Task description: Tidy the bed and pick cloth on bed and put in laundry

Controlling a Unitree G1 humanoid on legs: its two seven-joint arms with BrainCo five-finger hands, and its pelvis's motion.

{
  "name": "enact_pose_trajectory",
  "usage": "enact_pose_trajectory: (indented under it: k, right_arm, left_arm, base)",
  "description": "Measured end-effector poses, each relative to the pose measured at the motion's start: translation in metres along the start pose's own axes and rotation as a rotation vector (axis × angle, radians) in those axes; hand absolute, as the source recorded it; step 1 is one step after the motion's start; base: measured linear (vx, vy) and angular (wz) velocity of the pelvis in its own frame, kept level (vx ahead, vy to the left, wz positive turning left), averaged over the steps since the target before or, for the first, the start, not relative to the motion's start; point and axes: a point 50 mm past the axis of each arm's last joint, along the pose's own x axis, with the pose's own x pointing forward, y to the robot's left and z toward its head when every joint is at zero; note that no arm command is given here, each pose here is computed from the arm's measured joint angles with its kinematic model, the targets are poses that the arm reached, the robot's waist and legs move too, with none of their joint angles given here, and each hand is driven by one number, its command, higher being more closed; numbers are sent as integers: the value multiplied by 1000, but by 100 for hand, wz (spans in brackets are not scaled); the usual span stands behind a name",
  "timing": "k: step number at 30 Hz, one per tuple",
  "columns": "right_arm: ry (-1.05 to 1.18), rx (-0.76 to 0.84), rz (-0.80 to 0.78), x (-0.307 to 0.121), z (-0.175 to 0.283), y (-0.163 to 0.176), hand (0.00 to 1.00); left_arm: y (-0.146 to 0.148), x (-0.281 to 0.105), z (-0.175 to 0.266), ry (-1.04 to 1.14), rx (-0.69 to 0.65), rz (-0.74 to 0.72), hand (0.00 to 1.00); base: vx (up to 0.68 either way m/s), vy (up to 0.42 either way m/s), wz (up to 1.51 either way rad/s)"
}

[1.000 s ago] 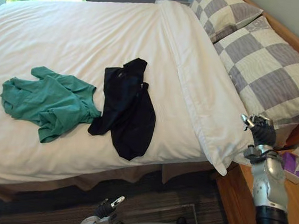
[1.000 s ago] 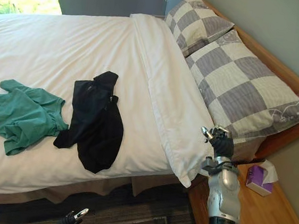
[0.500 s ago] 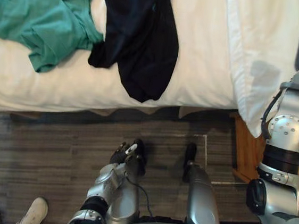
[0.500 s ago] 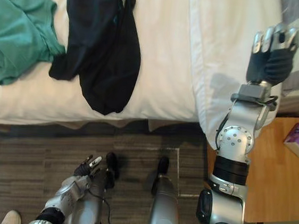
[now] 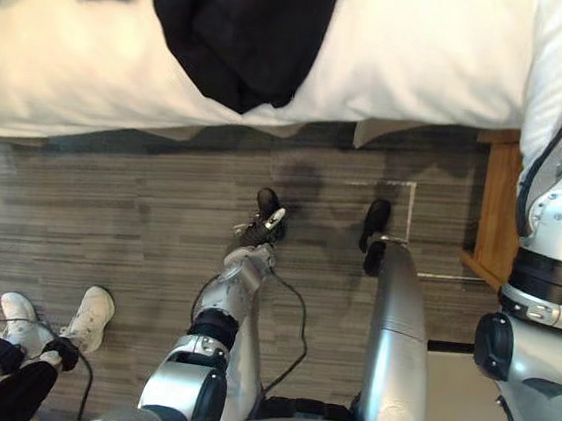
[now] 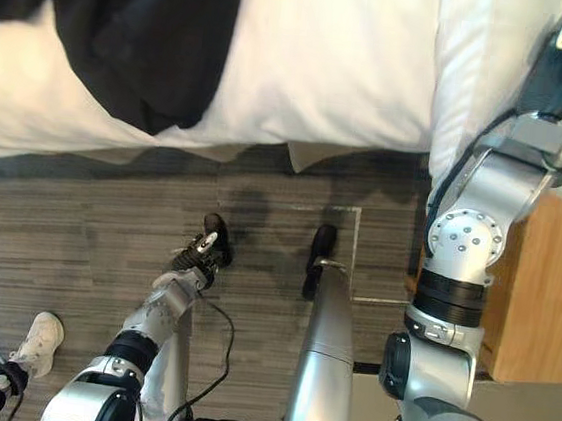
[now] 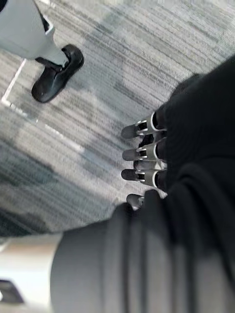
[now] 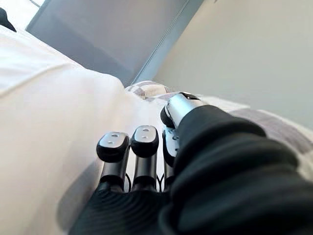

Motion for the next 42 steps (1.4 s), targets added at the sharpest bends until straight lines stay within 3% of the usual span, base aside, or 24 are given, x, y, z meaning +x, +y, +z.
enact_pose_trajectory:
  k: [9,12,16,19,23,25,30,33,35,36,37,40,42]
  right_arm:
    - [-16,54,52,4,-1,-14,100]
    - [31,32,-40,-20,-5,-49,100]
    - [215,-13,-449,-117,-17,-135,100]
    - [292,-37,-668,-188,-8,-163,100]
    - [348,-125,-794,-235,12,-175,100]
    - [390,-175,-898,-274,21,-184,100]
    - [640,-347,-1046,-352,38,-183,100]
    - [973,-533,-1063,-398,39,-173,100]
    - [1372,-746,-963,-432,38,-164,100]
    - [1460,-773,-934,-441,37,-161,100]
    - [1607,-797,-881,-455,34,-156,0]
    - [1758,-800,-824,-470,33,-151,0]
    - [1803,-764,-875,-478,39,-150,0]
  left_arm:
    - [-4,5,0,23,-75,29,0]
    - [2,5,-2,26,-115,53,0]
    - [19,0,-5,24,-152,102,0]
    - [32,-2,-2,19,-136,129,0]
    - [45,-7,-7,43,-129,158,0]
    - [65,-15,-18,75,-120,207,0]
    - [92,-31,-44,161,-81,244,0]
    - [111,-44,-59,216,-48,285,0]
    - [126,-58,-73,271,-3,311,0]
    - [131,-62,-76,283,8,322,0]
    - [139,-69,-81,306,33,334,0]
    - [160,-89,-99,400,93,379,0]
    - [174,-104,-109,445,140,411,0]
  base:
    - [-35,-25,-3]
    - [12,-10,-9]
    - [48,-4,-20]
    - [99,27,-12]
    - [122,14,-2]
    - [207,-8,-3]
    - [176,8,3]
    - [166,20,4]
    - [153,34,16]
    - [114,36,19]
    - [89,29,22]
    - [74,23,28]
    - [47,24,36]
